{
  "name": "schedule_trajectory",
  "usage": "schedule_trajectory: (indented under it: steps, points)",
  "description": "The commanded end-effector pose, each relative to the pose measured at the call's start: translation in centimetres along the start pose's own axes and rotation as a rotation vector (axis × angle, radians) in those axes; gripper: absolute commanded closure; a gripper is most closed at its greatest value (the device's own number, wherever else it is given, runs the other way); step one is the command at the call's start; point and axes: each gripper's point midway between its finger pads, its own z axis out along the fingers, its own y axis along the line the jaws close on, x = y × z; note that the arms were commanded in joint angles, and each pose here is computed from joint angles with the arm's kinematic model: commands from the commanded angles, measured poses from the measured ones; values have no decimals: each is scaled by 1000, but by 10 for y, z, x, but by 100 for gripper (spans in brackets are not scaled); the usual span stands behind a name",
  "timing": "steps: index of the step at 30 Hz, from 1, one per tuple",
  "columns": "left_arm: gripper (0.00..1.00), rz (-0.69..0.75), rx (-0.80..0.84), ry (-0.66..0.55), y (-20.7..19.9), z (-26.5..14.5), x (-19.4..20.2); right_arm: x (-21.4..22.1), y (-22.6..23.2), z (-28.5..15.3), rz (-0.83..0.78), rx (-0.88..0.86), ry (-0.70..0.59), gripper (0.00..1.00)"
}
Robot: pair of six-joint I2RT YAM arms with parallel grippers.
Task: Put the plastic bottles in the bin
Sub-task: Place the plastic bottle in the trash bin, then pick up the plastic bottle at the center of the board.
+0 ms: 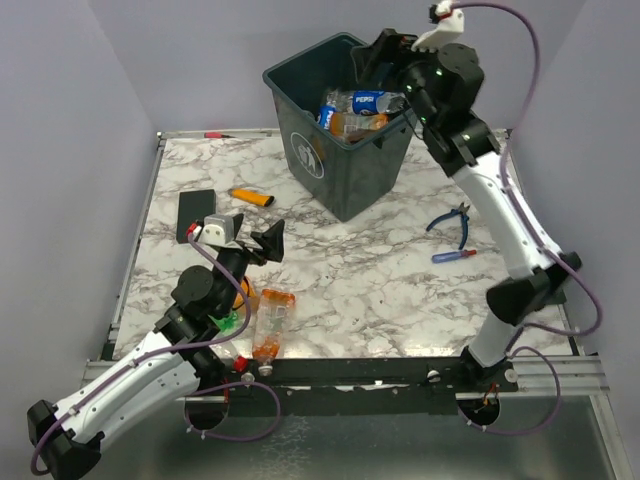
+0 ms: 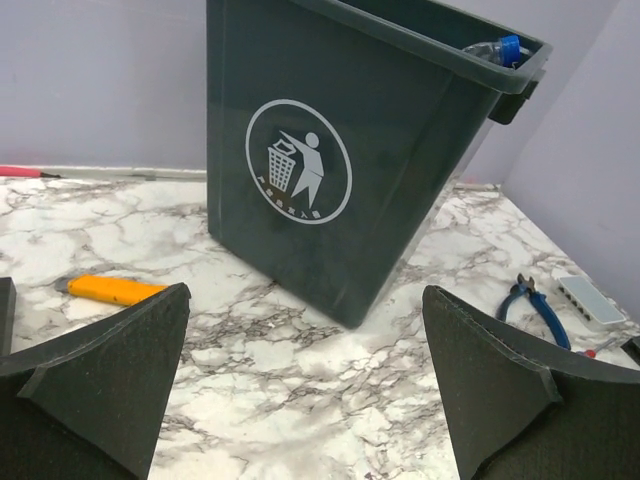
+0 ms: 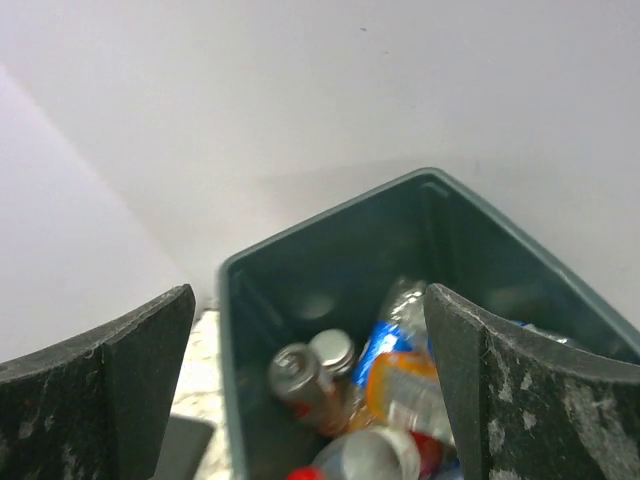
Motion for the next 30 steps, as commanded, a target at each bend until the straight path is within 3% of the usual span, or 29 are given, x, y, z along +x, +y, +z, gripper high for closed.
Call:
schedule_trajectory:
  steps: [1, 8, 13, 17, 23, 30]
  points:
    - [1, -7, -78, -3, 11, 2, -9, -68, 56, -87, 141, -300, -86, 0]
    - [1, 4, -120, 21, 19, 2, 1, -34, 65, -207, 203, -523, -56, 0]
    - [1, 72, -182, 126, 25, 8, 17, 45, 43, -257, 258, -500, 123, 1]
    - [1, 69, -292, 203, 37, 9, 23, 129, 3, -284, 359, -332, 261, 3]
    - [1, 76, -340, 440, 41, -11, 58, 249, -38, -326, 482, -160, 494, 3]
    - [1, -2, -265, 801, 1, -36, 132, 303, -35, -330, 506, -204, 619, 3]
